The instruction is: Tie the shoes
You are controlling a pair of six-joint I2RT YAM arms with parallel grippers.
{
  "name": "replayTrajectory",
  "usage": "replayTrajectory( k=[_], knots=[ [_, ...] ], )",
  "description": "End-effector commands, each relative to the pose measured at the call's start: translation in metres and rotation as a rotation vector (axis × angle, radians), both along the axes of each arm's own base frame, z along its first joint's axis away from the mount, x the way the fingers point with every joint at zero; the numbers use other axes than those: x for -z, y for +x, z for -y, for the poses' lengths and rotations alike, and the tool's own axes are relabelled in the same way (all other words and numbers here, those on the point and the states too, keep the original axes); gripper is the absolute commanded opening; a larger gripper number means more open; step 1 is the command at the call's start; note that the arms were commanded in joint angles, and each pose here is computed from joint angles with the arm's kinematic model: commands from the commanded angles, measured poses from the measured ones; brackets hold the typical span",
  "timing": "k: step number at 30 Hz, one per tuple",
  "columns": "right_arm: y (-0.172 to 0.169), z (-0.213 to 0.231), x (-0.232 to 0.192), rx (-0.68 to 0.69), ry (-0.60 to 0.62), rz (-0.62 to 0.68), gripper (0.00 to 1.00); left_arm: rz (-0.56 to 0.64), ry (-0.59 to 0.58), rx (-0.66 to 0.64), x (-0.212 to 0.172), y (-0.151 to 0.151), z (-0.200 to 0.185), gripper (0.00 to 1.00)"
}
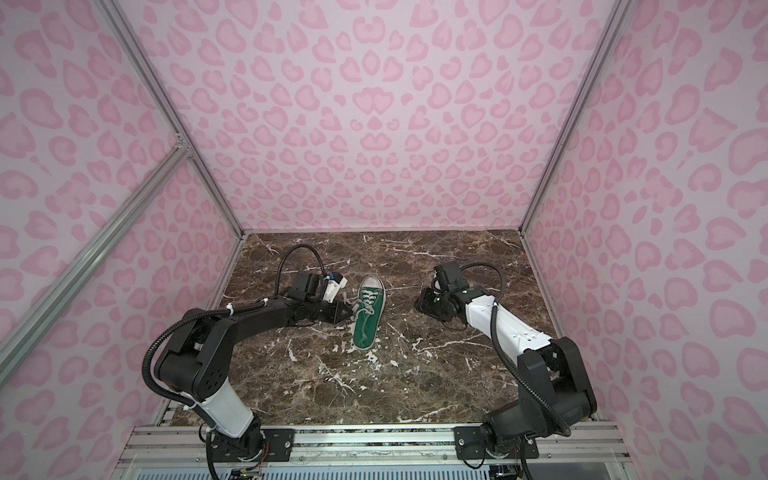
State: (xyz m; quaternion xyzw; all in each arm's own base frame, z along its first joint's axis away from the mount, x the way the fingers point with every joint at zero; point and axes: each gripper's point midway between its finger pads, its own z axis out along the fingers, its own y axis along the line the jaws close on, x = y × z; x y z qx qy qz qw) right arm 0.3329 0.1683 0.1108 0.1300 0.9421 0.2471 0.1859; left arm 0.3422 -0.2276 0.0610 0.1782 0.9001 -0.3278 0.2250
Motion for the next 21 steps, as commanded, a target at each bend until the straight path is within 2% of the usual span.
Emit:
replayTrajectory(
  k=[1,10,16,21],
  knots=[
    [-0.003,0.002,0.003,-0.004,-0.014,-0.008,0.49,0.022,-0.011,0.016,-0.009,-0.002,0.001,0.07],
    [-0.003,0.001,0.004,-0.006,-0.006,0.000,0.49,0.096,-0.043,-0.009,-0.040,-0.003,0.005,0.04],
    [-0.005,0.003,0.004,0.002,-0.003,0.004,0.49,0.118,-0.109,-0.005,-0.064,0.008,0.027,0.03],
    [-0.004,0.003,0.003,0.005,0.003,0.009,0.49,0.116,-0.133,-0.019,-0.070,0.023,0.045,0.03]
  ],
)
